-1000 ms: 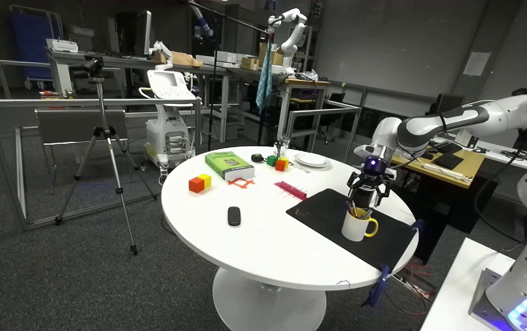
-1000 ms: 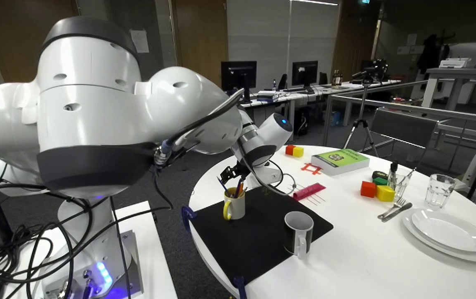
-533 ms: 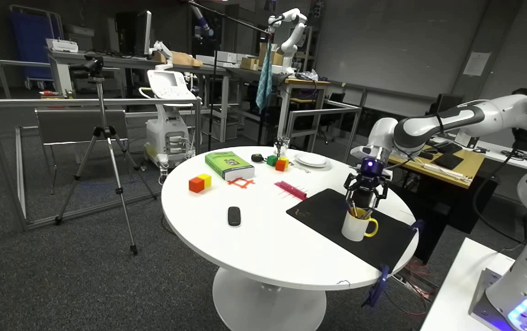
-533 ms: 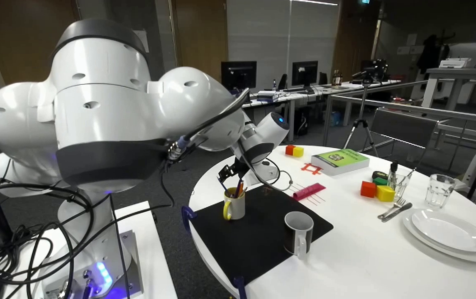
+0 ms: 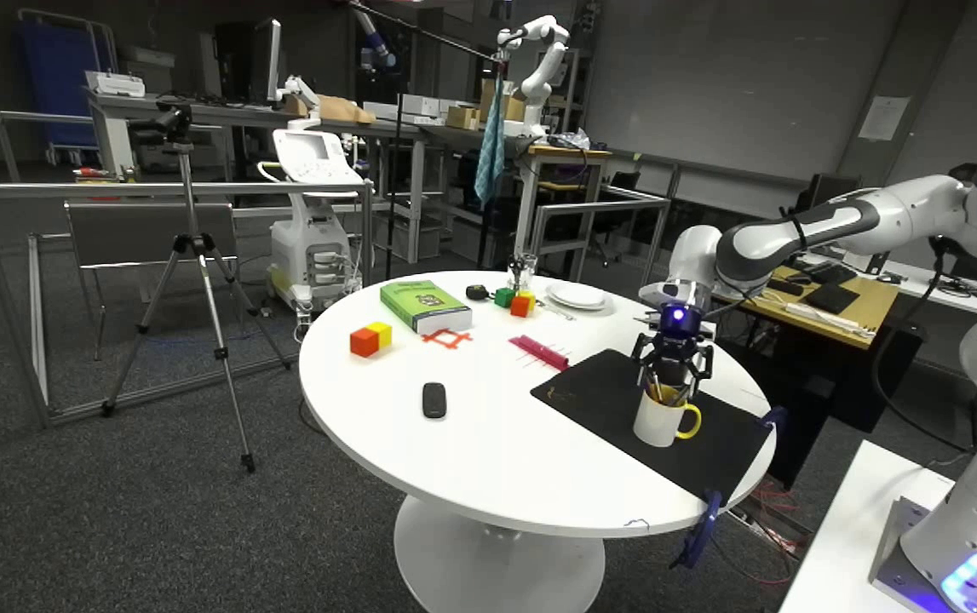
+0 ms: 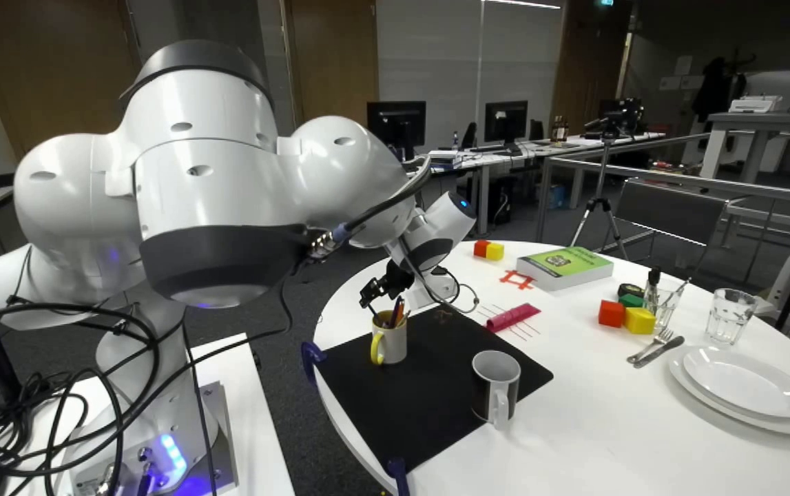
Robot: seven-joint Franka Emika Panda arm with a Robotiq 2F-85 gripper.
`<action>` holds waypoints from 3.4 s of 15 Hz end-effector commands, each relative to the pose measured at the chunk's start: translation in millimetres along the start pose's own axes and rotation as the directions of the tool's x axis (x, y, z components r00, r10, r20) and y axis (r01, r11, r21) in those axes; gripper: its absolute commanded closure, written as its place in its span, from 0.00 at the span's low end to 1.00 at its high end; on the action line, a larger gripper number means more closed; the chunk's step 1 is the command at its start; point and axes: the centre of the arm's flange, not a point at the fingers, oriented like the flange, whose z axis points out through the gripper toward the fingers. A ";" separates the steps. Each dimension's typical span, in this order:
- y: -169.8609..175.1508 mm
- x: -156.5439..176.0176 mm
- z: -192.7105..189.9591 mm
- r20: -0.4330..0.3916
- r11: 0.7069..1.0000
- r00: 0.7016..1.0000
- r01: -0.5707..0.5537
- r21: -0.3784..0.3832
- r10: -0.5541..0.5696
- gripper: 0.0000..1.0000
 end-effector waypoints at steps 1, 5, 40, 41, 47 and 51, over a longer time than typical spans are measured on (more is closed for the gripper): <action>14.2 -1.7 2.5 0.028 0.998 0.998 0.048 0.046 -0.049 0.04; 17.6 1.0 8.1 0.039 0.996 0.997 0.060 0.071 -0.063 0.32; -47.8 -1.8 -169.0 -0.365 0.975 0.930 -0.040 -0.217 -0.043 0.98; -52.0 -6.1 -177.2 -0.385 0.967 0.922 -0.062 -0.246 -0.039 0.98; -67.9 -33.1 -209.8 -0.495 0.853 0.868 -0.285 -0.438 0.036 0.98; -72.5 -45.7 -215.2 -0.506 0.702 0.858 -0.411 -0.581 0.083 0.98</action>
